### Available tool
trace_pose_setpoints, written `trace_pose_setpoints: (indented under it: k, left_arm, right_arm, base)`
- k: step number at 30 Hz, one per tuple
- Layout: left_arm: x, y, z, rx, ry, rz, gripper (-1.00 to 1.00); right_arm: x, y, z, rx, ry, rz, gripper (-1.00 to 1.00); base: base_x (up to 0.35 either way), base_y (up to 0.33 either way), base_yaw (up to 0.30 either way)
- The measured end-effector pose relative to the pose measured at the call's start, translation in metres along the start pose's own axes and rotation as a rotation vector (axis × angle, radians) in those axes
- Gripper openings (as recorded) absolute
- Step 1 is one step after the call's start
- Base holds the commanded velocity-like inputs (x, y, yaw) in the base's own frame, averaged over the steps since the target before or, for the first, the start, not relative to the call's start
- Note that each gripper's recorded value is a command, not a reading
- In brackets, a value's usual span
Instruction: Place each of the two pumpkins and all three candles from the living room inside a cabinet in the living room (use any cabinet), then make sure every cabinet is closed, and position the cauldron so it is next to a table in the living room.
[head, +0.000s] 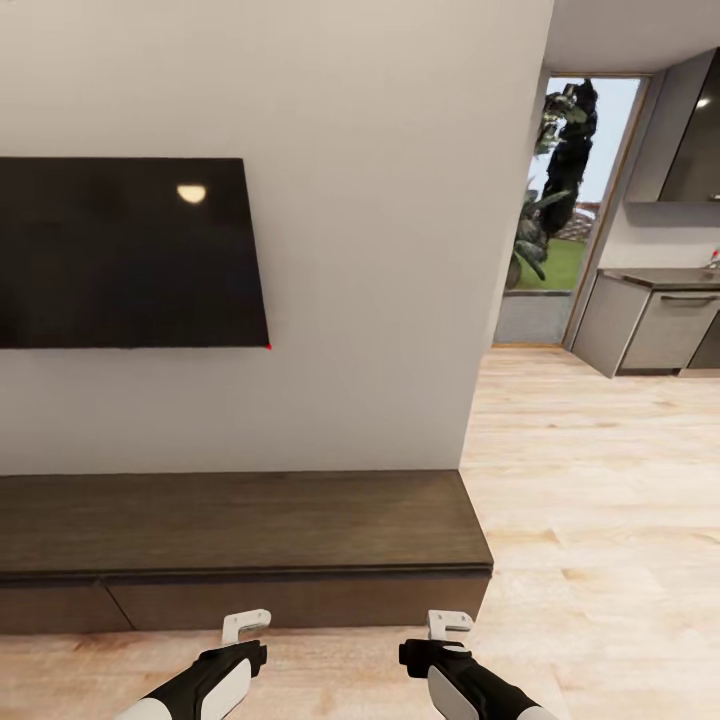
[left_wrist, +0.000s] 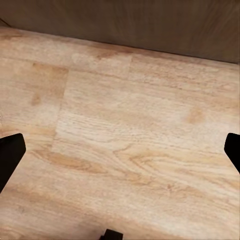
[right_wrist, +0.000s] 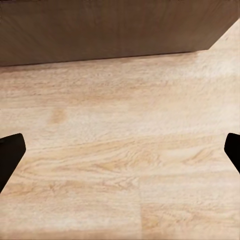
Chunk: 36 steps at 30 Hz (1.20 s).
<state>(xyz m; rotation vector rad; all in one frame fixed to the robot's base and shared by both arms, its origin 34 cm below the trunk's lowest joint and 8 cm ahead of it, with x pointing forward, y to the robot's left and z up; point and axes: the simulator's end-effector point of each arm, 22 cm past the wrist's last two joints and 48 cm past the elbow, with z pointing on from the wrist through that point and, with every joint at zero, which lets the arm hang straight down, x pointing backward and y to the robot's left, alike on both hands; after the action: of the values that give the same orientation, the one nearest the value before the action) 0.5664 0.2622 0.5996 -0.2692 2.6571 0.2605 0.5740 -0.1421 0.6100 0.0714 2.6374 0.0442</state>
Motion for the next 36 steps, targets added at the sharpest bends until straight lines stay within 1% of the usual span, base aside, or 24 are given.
trace_pose_setpoints:
  k: [18, 22, 23, 25, 26, 29, 31, 33, 36]
  left_arm:
    - [-0.009, 0.002, -0.024, 0.001, 0.002, 0.003, 1.00]
    - [-0.010, 0.008, -0.027, -0.007, 0.006, 0.002, 1.00]
    - [-0.007, 0.013, -0.027, -0.018, 0.013, 0.002, 1.00]
    - [0.005, 0.032, -0.025, -0.057, 0.037, 0.008, 1.00]
    - [0.016, 0.045, -0.023, -0.079, 0.057, 0.013, 1.00]
    - [0.032, 0.060, -0.022, -0.086, 0.085, 0.017, 1.00]
    - [0.057, 0.073, -0.023, -0.088, 0.115, 0.020, 1.00]
    - [0.080, 0.083, -0.025, -0.092, 0.128, 0.022, 1.00]
    - [0.120, 0.095, -0.031, -0.102, 0.157, 0.041, 1.00]
  right_arm:
    - [-0.010, 0.000, -0.023, 0.001, 0.003, 0.002, 1.00]
    - [-0.011, -0.001, -0.028, 0.005, 0.001, 0.003, 1.00]
    - [-0.012, -0.002, -0.029, 0.006, 0.000, 0.003, 1.00]
    - [-0.013, -0.004, -0.031, 0.010, -0.001, 0.003, 1.00]
    - [-0.014, -0.007, -0.032, 0.014, -0.004, 0.004, 1.00]
    - [-0.009, -0.013, -0.034, 0.028, -0.003, 0.007, 1.00]
    - [0.014, -0.028, -0.034, 0.061, 0.018, 0.011, 1.00]
    - [0.037, -0.045, -0.035, 0.098, 0.028, 0.021, 1.00]
    - [0.076, -0.066, -0.040, 0.143, 0.054, 0.045, 1.00]
  base:
    - [0.000, 0.000, 0.000]
    - [0.000, 0.000, 0.000]
    - [0.000, 0.000, 0.000]
    - [0.000, 0.000, 0.000]
    - [0.000, 0.000, 0.000]
    - [0.000, 0.000, 0.000]
    - [0.000, 0.000, 0.000]
    - [0.000, 0.000, 0.000]
    - [0.000, 0.000, 0.000]
